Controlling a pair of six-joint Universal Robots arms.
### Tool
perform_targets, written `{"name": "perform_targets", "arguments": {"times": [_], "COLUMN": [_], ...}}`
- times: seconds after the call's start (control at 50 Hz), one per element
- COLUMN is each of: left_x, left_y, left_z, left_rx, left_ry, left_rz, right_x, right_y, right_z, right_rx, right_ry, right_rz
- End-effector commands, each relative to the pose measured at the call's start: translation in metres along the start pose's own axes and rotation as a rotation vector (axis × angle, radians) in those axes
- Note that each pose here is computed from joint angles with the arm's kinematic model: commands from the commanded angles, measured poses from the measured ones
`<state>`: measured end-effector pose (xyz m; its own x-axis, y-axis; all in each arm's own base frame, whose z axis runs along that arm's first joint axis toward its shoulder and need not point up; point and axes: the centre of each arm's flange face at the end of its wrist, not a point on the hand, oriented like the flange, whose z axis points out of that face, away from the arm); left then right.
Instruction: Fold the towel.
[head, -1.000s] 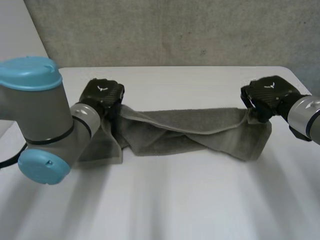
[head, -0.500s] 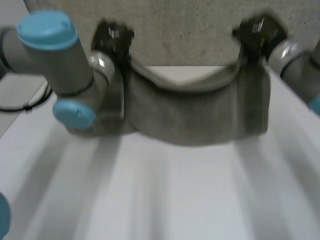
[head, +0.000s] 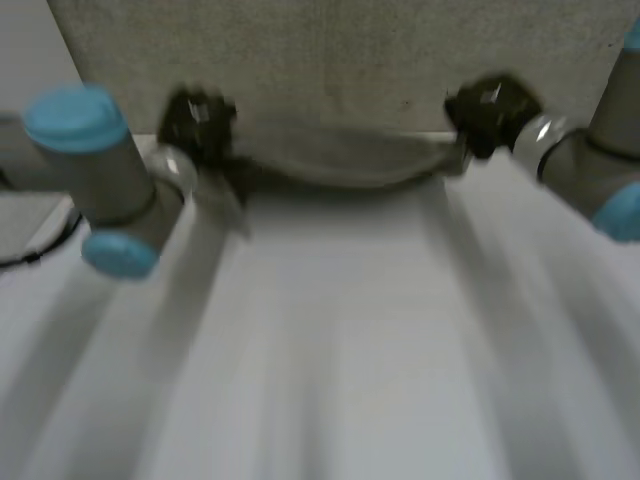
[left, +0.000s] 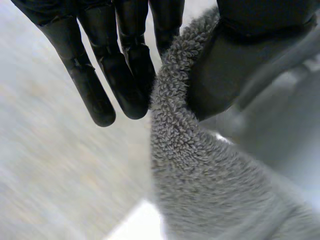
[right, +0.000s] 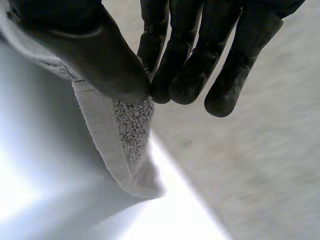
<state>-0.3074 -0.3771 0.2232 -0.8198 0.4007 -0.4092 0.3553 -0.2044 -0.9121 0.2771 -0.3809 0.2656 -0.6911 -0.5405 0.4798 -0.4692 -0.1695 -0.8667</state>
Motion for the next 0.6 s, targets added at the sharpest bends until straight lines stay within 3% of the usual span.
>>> {"name": "perform_targets", "arguments": {"times": [0.02,0.14,0.32,0.48,0.6], "left_x": [0.042,0.045,0.042,0.05,0.052], "left_y": [0.073,0.081,0.071,0.077,0.093], "left_z": [-0.043,-0.05,-0.051,-0.054,-0.048], "left_rx": [-0.215,-0.214,-0.196,-0.202,-0.203], "left_ry": [0.156,0.17,0.149,0.143,0.089], "left_rz": [0.079,0.193,0.196,0.2,0.207], "right_x": [-0.05,-0.059,-0.055,-0.048,-0.027], "right_y": [0.06,0.069,0.053,0.044,0.061], "right_z": [-0.021,-0.041,-0.065,-0.082,-0.086], "right_rx": [-0.134,-0.151,-0.14,-0.143,-0.189], "right_ry": [-0.148,-0.155,-0.134,-0.103,-0.049], "right_rz": [-0.074,-0.101,-0.086,0.035,0.133]}}
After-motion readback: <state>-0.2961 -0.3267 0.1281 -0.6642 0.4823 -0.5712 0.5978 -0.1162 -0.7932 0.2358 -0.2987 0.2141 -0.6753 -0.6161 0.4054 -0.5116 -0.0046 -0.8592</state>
